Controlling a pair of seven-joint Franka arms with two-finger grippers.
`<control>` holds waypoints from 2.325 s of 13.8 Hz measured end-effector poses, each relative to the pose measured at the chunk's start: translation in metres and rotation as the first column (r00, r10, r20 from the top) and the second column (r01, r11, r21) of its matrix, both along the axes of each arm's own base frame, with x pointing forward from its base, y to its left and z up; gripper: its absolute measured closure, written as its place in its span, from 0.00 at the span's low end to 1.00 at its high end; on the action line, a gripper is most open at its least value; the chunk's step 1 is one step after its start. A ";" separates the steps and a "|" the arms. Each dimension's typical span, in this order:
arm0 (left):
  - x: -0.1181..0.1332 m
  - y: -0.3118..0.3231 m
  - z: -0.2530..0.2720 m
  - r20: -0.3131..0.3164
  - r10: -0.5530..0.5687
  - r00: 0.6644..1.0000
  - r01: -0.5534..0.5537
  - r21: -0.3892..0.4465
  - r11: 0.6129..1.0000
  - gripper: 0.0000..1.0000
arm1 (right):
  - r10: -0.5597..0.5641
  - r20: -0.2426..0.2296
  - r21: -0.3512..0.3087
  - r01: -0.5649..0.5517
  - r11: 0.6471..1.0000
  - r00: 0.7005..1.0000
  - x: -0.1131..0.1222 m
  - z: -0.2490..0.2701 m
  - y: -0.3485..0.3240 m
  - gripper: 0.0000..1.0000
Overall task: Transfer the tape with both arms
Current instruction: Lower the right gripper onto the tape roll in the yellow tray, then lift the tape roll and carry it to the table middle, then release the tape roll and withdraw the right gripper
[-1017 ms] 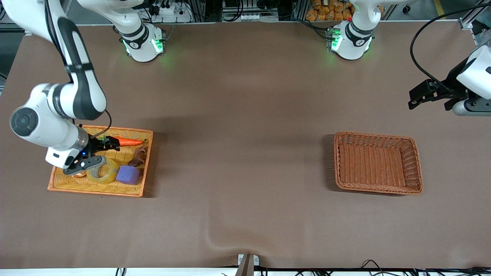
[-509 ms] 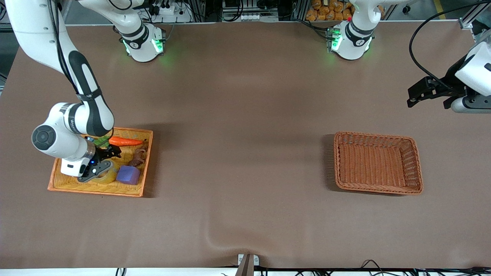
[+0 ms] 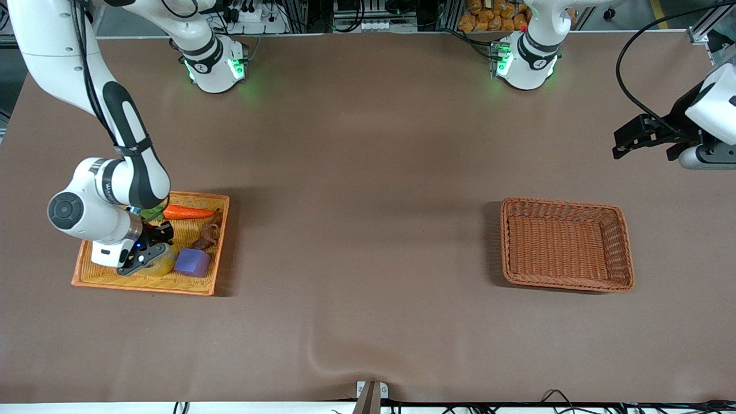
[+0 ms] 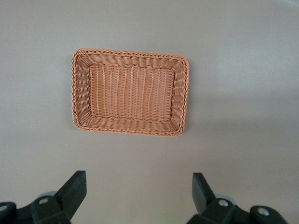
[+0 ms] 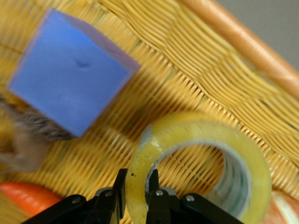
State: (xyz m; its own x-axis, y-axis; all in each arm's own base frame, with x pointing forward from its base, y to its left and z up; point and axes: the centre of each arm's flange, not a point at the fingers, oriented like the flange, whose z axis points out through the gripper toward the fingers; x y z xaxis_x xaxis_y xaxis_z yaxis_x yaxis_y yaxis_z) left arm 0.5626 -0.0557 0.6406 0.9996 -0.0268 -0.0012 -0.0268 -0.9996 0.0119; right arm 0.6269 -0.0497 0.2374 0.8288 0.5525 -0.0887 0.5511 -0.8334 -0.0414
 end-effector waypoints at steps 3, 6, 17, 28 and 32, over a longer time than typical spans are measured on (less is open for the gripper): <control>-0.001 0.000 0.001 0.002 0.000 1.000 0.000 0.000 1.000 0.00 | 0.010 -0.088 0.026 -0.008 1.000 0.996 0.022 0.088 0.007 0.78; -0.001 0.002 0.001 0.000 0.005 1.000 -0.005 0.000 1.000 0.00 | 0.019 -0.060 0.076 -0.014 0.997 0.998 0.037 0.161 0.051 0.78; 0.000 0.009 -0.007 -0.015 0.017 1.000 -0.017 0.002 1.000 0.00 | -0.504 0.031 0.101 0.499 0.861 0.863 -0.098 0.051 0.579 0.78; 0.007 0.016 -0.030 -0.019 0.028 0.999 -0.028 0.002 1.000 0.00 | -0.599 0.068 0.013 0.600 0.800 0.798 -0.054 0.113 0.524 0.00; 0.008 0.015 -0.036 -0.018 0.027 0.999 -0.026 0.002 1.000 0.00 | -0.675 0.026 0.001 0.675 0.738 0.738 -0.006 0.220 0.388 0.00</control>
